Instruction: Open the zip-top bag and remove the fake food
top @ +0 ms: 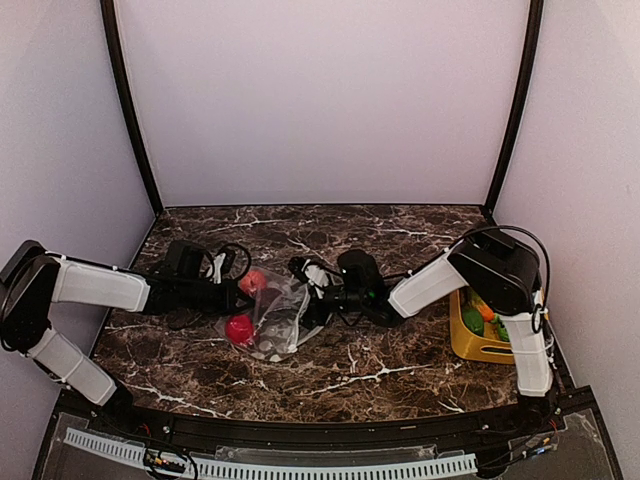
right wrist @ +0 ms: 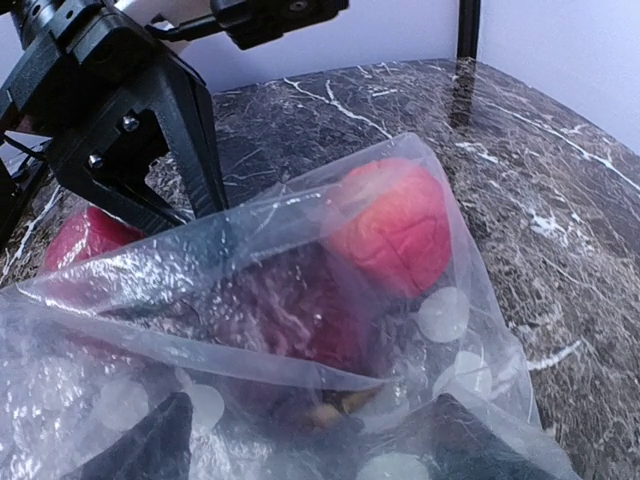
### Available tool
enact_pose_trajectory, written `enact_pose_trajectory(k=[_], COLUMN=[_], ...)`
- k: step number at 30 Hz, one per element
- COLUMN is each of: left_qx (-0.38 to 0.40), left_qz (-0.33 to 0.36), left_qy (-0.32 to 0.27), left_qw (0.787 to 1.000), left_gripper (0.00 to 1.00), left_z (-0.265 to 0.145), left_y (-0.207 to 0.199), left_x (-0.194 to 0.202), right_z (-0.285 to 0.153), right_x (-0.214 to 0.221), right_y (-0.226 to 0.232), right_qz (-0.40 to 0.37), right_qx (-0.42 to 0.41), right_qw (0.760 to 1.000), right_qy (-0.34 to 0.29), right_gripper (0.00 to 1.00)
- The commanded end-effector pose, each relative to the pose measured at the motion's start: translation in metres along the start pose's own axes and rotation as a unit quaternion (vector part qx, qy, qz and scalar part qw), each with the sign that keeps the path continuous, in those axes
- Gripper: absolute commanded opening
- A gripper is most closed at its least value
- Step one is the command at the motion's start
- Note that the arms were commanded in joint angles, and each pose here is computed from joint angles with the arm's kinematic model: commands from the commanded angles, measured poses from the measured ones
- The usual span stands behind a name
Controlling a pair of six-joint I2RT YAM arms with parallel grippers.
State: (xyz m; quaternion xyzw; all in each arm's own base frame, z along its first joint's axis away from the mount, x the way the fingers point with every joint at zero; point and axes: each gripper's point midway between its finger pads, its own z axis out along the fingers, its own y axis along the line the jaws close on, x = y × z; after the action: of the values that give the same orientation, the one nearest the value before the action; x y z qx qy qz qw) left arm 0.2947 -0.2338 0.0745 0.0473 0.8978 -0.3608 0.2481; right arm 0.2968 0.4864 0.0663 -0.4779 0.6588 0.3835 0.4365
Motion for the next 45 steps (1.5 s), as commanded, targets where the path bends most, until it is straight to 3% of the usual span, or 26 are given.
enact_pose_trajectory(k=[1,7,12,19,25,28,34,45], left_qx=[0.03,0.032,0.032,0.028,0.013,0.0,-0.02,-0.045], left_qz=[0.018,0.027,0.027,0.029,0.027,0.026,0.021,0.009], left_qy=[0.012,0.026,0.038,0.037,0.016,0.005,-0.009,-0.018], left_qw=[0.999,0.999,0.998,0.999,0.999,1.0,1.0,0.999], left_gripper=[0.01,0.01,0.01,0.01,0.01,0.01,0.01,0.01], left_z=[0.003,0.007,0.012,0.012,0.006,0.004,0.002,0.003], left_y=[-0.012,-0.013,-0.011,-0.009,-0.007,-0.004,0.002,0.014], left_x=[-0.003,-0.002,0.002,0.002,-0.005,-0.009,-0.014,-0.019], right_z=[0.013,0.022,0.034,0.045,0.035,0.022,-0.005,-0.061], right_x=[-0.009,-0.007,-0.002,0.002,0.008,0.008,-0.005,-0.018], right_y=[0.014,0.017,0.017,0.012,0.002,0.002,0.011,0.031], right_qz=[-0.026,-0.048,-0.058,-0.058,-0.066,-0.065,-0.059,-0.037], right_qx=[-0.04,-0.06,-0.079,-0.08,-0.04,-0.03,-0.023,-0.012], right_qw=[0.999,0.997,0.995,0.995,0.997,0.997,0.998,0.999], right_qy=[-0.021,-0.021,-0.016,-0.009,0.015,0.019,0.016,0.024], right_gripper=[0.82,0.92,0.92,0.81,0.58,0.52,0.46,0.45])
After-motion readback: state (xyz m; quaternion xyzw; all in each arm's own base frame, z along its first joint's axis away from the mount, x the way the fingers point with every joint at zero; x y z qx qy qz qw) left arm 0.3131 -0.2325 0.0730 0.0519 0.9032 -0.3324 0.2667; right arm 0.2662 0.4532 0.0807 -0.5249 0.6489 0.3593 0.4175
